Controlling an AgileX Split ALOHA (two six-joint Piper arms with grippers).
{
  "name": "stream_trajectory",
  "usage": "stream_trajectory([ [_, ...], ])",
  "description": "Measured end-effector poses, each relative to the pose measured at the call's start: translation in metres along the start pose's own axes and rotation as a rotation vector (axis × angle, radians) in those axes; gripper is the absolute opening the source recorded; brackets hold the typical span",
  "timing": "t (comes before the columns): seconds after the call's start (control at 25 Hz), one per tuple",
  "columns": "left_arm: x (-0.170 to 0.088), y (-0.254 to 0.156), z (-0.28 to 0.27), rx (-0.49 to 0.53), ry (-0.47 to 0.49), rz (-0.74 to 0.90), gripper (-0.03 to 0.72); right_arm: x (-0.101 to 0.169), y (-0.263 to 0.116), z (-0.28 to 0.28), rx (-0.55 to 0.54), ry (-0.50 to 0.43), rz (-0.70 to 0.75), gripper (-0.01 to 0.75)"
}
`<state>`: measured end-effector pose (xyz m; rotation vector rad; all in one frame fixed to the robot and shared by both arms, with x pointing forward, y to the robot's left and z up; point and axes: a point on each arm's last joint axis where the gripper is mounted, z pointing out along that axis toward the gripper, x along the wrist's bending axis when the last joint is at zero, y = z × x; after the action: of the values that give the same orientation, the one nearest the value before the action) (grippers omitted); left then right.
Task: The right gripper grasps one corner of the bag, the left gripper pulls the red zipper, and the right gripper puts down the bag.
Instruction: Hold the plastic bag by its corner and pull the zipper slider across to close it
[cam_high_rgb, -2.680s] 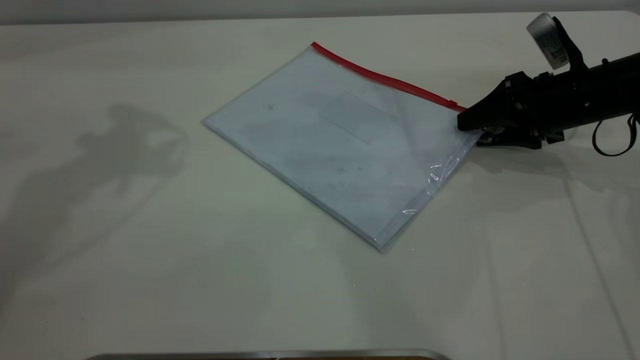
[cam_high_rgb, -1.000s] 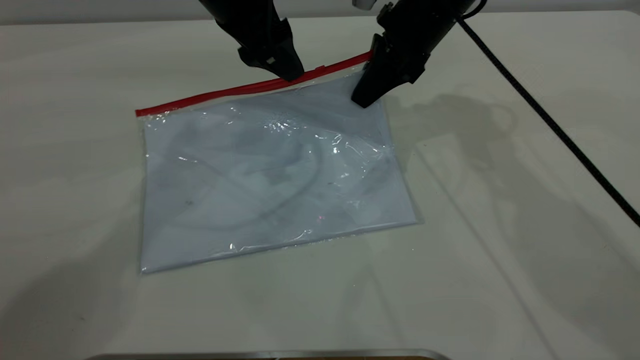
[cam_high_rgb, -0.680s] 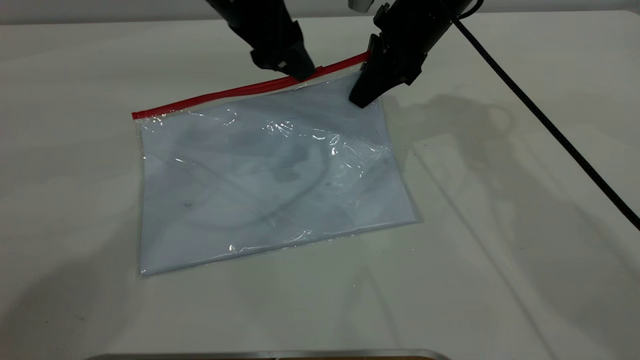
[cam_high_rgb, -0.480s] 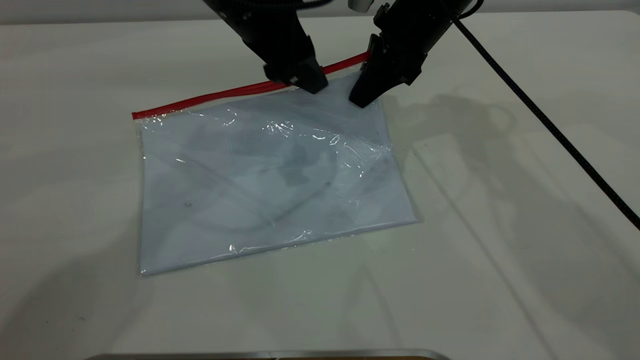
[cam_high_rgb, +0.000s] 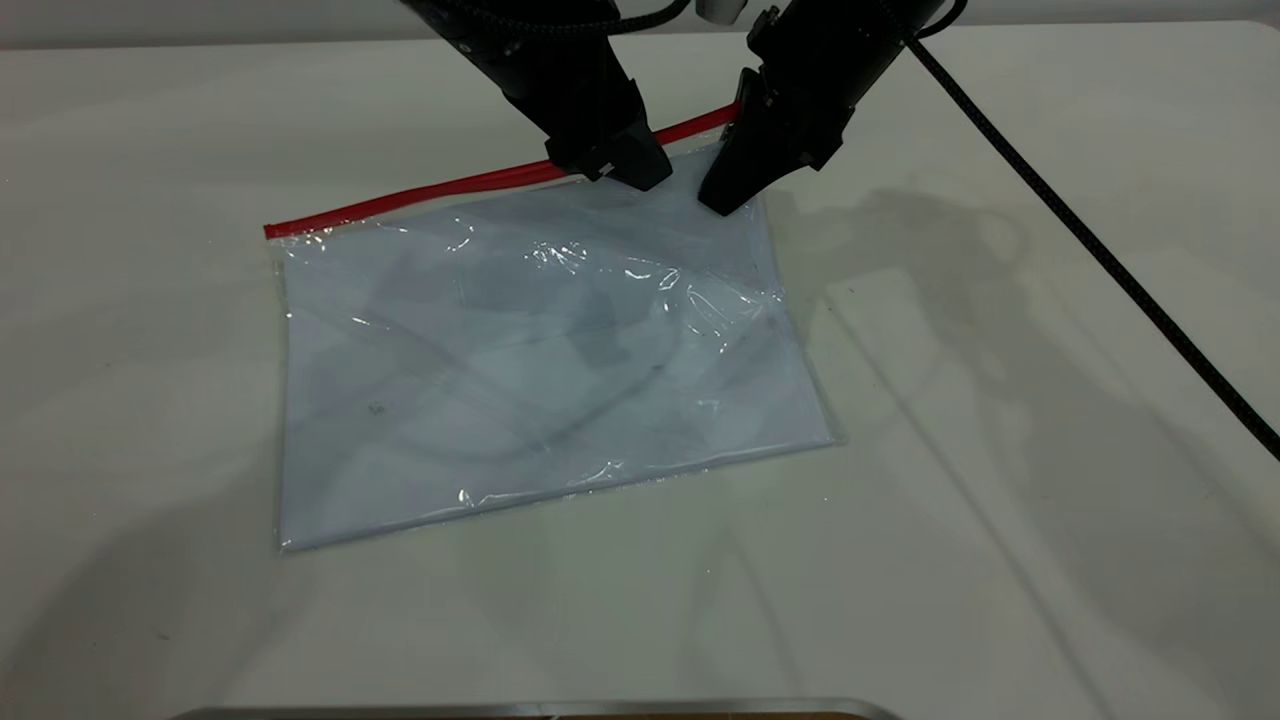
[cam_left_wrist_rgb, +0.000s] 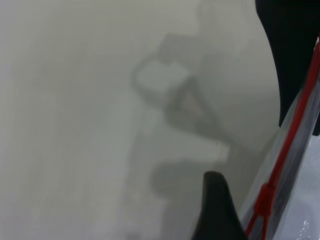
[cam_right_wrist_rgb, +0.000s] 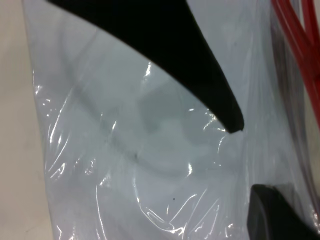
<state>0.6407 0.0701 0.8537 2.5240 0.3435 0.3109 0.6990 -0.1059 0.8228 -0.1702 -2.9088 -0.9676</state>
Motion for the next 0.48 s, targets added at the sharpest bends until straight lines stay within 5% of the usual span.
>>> stream_trajectory([
  [0.48, 0.0000, -0.0023, 0.0028, 0.006, 0.003, 0.022, 0.250, 0.0000, 0.0000, 0.0000, 0.000, 0.000, 0.012, 0.033],
])
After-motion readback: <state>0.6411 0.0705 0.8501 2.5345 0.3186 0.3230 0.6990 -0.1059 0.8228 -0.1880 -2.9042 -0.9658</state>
